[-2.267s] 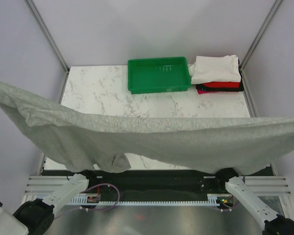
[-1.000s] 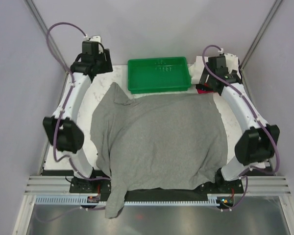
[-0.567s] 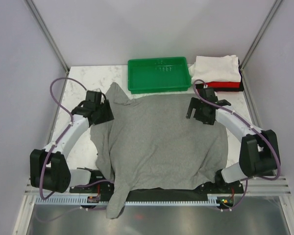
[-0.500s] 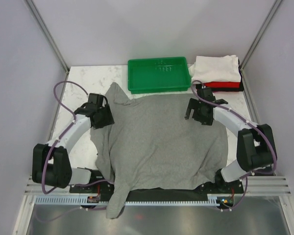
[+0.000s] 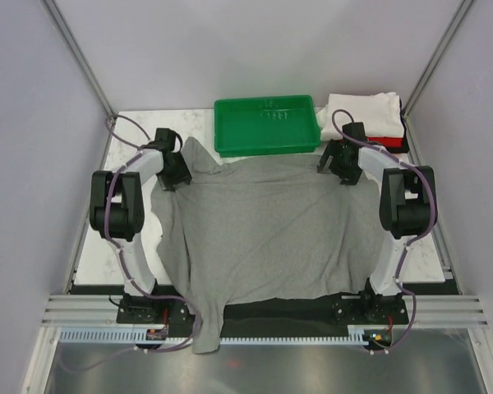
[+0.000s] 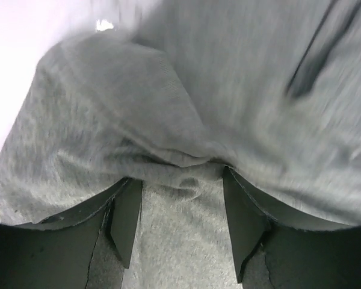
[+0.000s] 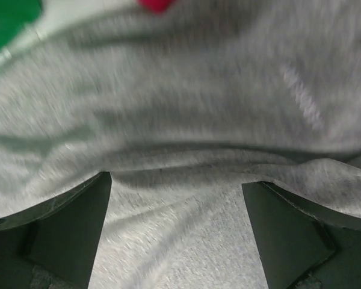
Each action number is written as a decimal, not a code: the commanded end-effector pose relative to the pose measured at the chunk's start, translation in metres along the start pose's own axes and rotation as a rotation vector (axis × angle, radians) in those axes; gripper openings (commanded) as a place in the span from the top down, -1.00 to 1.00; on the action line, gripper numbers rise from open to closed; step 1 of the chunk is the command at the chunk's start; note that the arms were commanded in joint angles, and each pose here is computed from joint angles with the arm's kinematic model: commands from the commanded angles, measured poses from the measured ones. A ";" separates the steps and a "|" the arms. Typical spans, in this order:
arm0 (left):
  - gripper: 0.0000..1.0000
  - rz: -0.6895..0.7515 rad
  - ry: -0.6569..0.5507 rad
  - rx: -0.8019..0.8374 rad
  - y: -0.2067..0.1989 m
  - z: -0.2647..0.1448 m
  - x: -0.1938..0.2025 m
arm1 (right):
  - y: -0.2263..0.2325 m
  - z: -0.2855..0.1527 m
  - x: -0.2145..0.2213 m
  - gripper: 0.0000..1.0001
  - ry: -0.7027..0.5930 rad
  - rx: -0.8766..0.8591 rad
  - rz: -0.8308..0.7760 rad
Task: Fold and stack the t-shirts
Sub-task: Fold the tshirt
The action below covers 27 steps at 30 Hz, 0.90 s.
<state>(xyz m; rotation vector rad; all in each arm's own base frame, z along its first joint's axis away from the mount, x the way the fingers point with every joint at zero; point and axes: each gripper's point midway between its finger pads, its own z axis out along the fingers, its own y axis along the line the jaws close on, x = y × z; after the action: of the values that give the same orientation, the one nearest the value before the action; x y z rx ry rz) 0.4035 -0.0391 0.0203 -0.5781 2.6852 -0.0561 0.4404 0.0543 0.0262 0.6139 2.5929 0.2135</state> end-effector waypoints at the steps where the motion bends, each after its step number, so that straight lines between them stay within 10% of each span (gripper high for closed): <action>1: -0.26 -0.027 -0.024 -0.014 -0.006 0.034 -0.035 | -0.017 0.044 0.021 -0.96 0.099 0.035 0.038; 8: -0.24 0.084 -0.159 0.029 -0.049 0.041 -0.139 | 0.010 0.051 -0.013 -0.96 0.068 -0.056 0.072; 15: -0.25 0.108 -0.334 0.068 -0.069 -0.044 -0.196 | 0.030 0.020 -0.033 -0.96 0.023 -0.112 0.015; 27: -0.30 0.000 -0.334 0.123 -0.002 -0.152 -0.053 | 0.026 -0.107 -0.017 -0.96 -0.086 -0.066 -0.090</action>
<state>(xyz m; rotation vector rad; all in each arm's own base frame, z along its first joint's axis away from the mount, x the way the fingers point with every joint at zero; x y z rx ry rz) 0.4220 -0.0191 0.1952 -0.4536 2.3369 -0.0511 0.4542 0.0670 0.1233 0.4895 2.4862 0.3093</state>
